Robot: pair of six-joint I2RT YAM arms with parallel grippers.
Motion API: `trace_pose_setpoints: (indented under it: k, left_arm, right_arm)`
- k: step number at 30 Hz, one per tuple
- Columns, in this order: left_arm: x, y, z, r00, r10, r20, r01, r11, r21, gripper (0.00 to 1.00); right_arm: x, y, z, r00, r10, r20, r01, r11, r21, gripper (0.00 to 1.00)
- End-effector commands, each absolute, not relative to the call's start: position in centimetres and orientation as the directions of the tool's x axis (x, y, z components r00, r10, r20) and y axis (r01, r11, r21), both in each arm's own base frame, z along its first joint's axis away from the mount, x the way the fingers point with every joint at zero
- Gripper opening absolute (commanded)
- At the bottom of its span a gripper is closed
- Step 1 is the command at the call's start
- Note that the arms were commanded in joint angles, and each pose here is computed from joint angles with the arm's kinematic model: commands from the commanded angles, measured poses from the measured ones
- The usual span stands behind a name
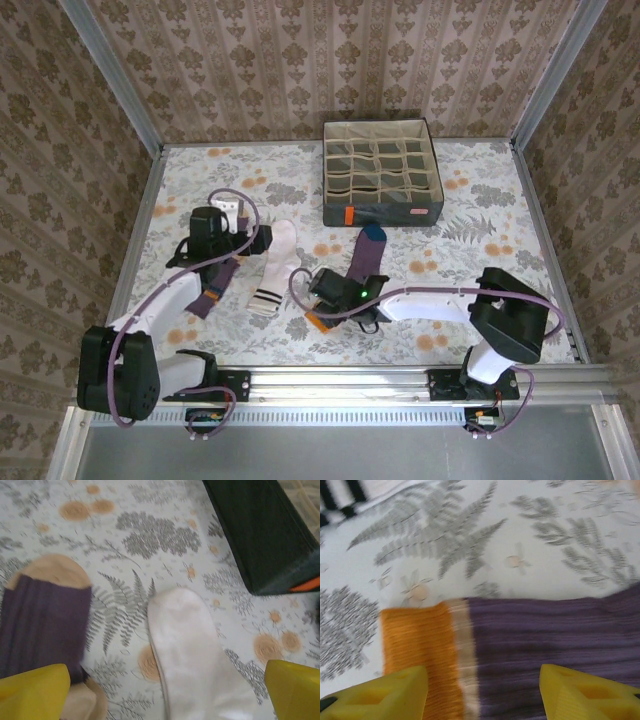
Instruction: Roll the socks
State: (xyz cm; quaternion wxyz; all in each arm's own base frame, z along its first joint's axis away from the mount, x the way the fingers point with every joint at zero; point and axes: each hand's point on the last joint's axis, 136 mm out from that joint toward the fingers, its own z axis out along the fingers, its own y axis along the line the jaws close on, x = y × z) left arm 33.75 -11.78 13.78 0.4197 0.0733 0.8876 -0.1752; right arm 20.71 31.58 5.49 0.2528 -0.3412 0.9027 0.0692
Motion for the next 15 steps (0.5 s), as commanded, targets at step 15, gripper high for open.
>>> trace_pose_setpoints:
  k: [15]
  left_arm:
    - [30.6, -13.1, 10.8, -0.712, 0.073, -0.698, 0.303, 0.929, -0.212, 1.0]
  right_arm:
    - [16.8, 33.6, 0.8, -0.534, -0.801, -0.27, -0.806, 0.579, -0.122, 0.47]
